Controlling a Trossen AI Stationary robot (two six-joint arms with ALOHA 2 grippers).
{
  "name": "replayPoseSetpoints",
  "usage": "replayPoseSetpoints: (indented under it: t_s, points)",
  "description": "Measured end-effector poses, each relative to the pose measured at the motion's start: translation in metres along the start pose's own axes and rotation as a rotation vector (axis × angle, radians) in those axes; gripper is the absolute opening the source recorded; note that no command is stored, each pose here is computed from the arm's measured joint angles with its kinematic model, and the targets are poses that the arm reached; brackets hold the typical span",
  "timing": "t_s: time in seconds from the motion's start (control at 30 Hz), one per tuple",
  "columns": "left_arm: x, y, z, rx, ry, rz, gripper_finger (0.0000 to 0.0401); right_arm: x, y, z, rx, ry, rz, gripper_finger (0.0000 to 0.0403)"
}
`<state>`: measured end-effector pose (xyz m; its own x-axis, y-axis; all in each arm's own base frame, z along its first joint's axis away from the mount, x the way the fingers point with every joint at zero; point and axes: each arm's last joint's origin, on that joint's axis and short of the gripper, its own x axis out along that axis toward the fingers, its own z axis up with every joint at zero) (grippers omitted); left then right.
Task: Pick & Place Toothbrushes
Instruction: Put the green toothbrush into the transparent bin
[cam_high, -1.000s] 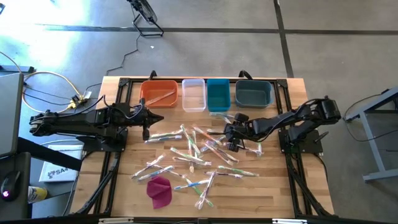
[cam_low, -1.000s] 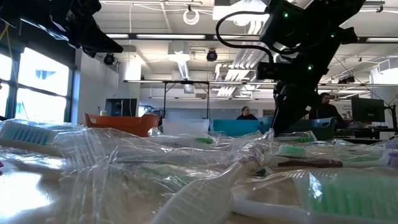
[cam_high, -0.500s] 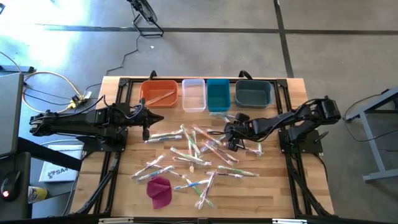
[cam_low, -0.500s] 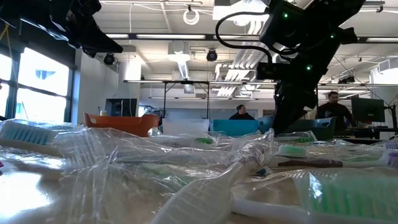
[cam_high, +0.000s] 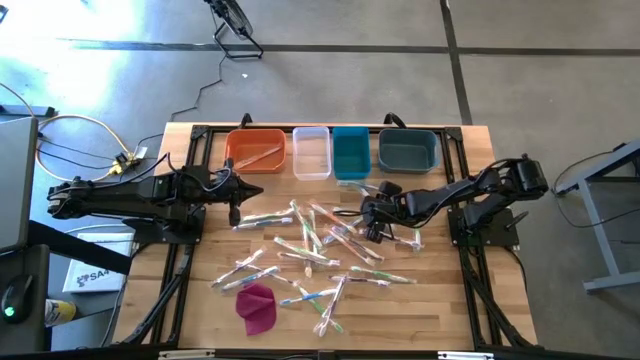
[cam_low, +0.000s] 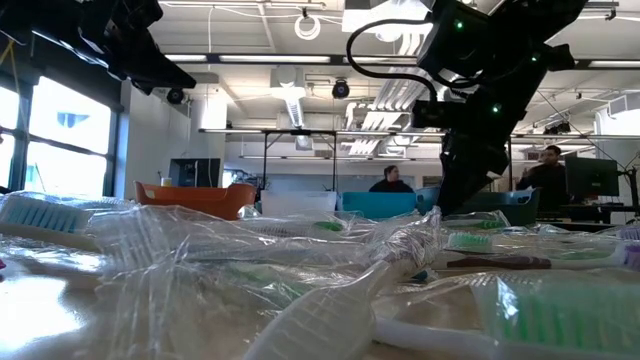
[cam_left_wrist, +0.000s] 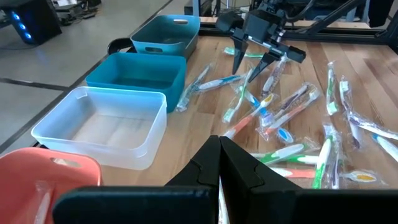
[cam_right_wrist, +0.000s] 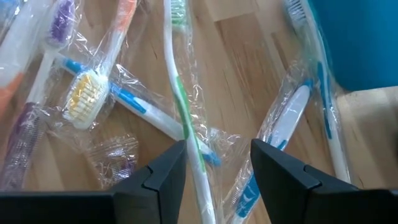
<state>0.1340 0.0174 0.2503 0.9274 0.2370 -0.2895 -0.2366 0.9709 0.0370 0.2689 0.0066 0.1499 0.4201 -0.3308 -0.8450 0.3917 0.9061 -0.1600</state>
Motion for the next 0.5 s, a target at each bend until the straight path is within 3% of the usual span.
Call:
replayPoseSetpoints:
  t_s: [0.5]
  points:
    - [0.0000,0.0000,0.0000,0.000,0.000,0.000,0.0000,-0.0001,0.0015,-0.0006,0.005,0.020,0.055,0.0171]
